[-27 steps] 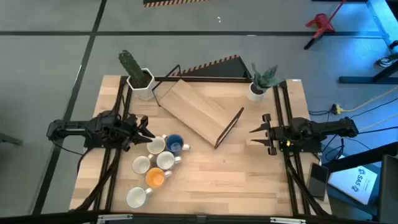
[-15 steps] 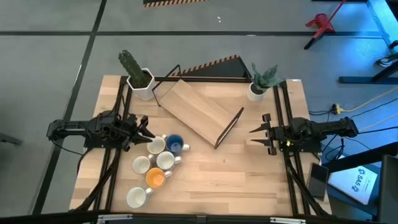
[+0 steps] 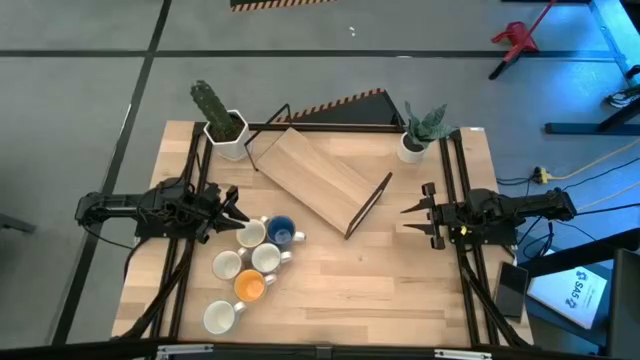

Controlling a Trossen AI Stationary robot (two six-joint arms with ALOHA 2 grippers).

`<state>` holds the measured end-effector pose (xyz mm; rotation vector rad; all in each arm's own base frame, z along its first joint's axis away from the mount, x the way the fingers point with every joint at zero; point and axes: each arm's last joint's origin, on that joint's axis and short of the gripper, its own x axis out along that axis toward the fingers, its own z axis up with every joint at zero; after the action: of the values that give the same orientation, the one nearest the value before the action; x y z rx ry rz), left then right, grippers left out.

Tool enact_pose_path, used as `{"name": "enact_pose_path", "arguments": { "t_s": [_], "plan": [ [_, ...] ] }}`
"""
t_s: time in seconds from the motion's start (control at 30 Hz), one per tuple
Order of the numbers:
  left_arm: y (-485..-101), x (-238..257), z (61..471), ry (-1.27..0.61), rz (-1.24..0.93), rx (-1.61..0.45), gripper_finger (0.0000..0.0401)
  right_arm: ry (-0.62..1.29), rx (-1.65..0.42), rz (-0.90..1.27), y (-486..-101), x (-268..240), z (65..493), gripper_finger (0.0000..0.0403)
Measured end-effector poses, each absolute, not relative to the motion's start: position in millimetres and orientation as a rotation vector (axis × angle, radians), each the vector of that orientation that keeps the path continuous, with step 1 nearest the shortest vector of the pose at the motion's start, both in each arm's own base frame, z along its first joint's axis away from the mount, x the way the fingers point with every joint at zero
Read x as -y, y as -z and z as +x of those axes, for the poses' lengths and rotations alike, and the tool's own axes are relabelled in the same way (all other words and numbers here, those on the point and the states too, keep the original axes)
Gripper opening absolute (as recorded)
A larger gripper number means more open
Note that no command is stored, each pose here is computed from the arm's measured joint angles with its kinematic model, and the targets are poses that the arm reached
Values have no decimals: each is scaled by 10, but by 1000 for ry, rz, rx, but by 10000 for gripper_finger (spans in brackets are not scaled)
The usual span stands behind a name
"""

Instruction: Place coffee mugs

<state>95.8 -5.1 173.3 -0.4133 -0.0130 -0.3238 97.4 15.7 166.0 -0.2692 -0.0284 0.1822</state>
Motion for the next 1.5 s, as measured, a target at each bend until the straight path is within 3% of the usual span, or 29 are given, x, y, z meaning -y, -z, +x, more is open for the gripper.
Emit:
{"name": "enact_pose_path", "arguments": {
  "t_s": [0.87, 1.03, 1.33, 1.5],
  "plan": [
    [-1733, 44, 960, 301, -415, 18, 102, -124, 68, -228, -1709, -142, 975, 150],
    [-1746, 5, 968, 167, -429, 60, 102, 17, 171, -78, -1839, -99, 962, 150],
    [-1951, -110, 919, -157, -612, 383, 102, 309, 348, 30, -2020, -9, 898, 150],
    [-2006, -150, 884, -302, -534, 471, 102, 404, 341, 45, -2019, 17, 888, 150]
  ]
}}
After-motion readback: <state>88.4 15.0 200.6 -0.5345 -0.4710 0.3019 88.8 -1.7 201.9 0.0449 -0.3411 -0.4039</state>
